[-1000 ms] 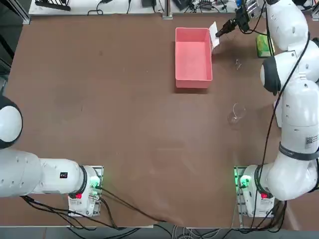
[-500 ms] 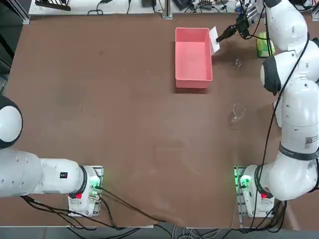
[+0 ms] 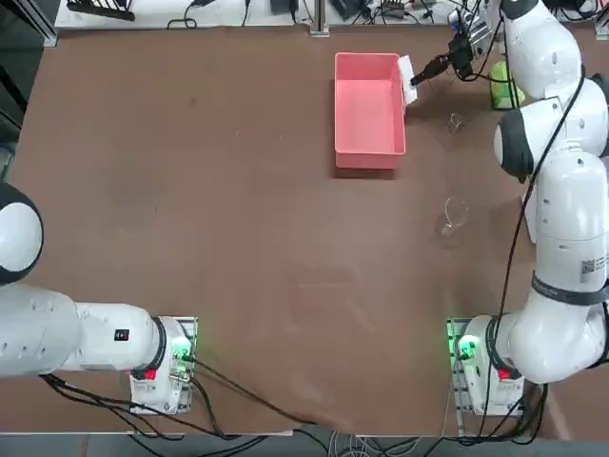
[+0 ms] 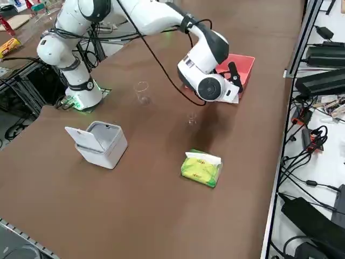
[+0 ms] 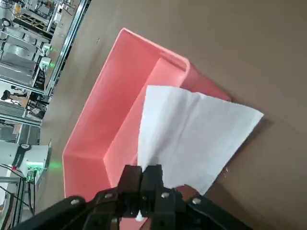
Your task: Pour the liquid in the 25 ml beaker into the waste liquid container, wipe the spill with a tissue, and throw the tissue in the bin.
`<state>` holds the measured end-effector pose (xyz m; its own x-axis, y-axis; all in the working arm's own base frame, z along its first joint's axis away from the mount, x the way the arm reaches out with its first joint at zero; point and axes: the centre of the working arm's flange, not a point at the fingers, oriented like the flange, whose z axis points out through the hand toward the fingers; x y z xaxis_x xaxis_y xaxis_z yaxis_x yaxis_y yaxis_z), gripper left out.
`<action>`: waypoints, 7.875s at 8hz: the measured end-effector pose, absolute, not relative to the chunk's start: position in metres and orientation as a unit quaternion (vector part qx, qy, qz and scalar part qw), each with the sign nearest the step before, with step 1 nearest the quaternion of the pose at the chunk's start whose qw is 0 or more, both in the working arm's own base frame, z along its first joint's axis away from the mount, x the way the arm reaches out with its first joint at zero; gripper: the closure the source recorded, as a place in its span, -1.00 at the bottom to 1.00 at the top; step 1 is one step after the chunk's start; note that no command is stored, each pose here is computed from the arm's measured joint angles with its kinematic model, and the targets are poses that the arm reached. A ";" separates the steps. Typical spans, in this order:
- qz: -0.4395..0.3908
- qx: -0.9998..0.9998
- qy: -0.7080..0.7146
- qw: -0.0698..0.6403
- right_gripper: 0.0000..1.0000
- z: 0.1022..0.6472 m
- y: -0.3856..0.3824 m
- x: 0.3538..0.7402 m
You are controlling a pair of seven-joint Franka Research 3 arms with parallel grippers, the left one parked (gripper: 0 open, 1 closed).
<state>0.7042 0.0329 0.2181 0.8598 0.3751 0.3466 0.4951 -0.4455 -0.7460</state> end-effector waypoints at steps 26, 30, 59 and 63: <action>-0.076 -0.873 -0.251 0.411 0.96 0.146 0.039 0.704; -0.077 -0.872 -0.253 0.411 0.96 0.147 0.042 0.705; -0.105 -0.876 -0.267 0.386 0.95 0.145 0.069 0.721; -0.090 -0.876 -0.289 0.375 0.96 0.172 0.031 0.727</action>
